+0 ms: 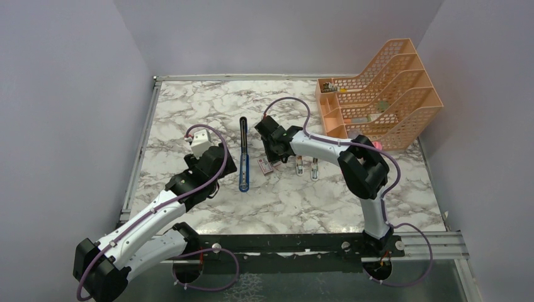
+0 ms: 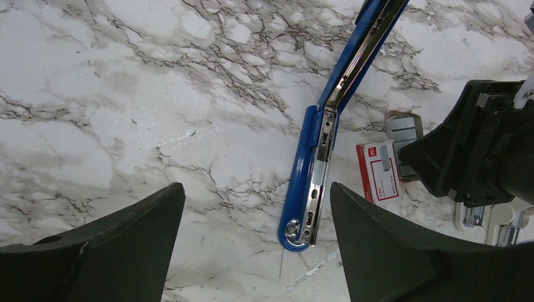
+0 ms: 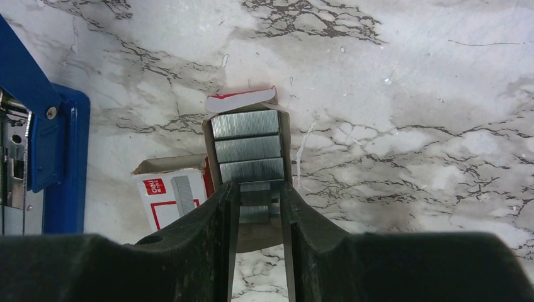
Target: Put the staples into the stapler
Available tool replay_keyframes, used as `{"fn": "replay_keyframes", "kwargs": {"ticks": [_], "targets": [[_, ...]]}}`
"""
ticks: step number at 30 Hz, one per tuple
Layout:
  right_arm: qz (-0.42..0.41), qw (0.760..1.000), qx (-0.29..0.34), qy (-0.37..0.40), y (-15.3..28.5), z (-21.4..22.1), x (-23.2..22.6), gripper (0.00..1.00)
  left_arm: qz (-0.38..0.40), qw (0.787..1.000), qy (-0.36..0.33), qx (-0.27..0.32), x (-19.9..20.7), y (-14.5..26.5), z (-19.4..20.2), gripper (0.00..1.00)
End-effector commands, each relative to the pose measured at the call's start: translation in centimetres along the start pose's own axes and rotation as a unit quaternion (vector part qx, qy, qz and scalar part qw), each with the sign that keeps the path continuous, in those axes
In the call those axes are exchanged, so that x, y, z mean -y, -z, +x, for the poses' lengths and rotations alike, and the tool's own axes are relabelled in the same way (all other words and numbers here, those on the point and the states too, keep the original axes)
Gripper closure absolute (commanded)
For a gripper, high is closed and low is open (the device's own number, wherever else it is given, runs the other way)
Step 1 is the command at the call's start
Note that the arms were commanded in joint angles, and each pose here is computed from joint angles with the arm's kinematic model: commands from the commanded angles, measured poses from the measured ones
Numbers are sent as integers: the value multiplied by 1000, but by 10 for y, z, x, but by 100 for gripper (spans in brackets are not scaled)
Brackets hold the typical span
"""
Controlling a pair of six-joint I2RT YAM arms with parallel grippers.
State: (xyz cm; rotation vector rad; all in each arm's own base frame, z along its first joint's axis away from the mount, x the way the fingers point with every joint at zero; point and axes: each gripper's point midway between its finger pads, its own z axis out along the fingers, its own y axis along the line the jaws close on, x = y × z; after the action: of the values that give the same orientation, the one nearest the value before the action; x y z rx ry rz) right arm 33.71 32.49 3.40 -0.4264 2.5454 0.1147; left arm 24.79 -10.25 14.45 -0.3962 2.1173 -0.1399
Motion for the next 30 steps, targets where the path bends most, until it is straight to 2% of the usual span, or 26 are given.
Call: {"fn": "replay_keyframes", "kwargs": {"ticks": [1,5,12,23,30], "targets": [[-9,1000,-1,4,-5,-4,-6,66,-3,1000,1,8,-1,-2,-2,14],[-11,1000,-10,7,-8,0,-7,67,-2,1000,1,7,-1,-2,-2,14],[-13,1000,-5,1,-2,-3,-7,77,-1,1000,3,9,-1,-1,-3,14],[-25,999,45,-11,33,-36,-7,76,-1,1000,2,9,0,-1,-3,14],[-34,999,31,3,51,-23,-1,75,1,1000,3,9,2,-1,-5,14]]}}
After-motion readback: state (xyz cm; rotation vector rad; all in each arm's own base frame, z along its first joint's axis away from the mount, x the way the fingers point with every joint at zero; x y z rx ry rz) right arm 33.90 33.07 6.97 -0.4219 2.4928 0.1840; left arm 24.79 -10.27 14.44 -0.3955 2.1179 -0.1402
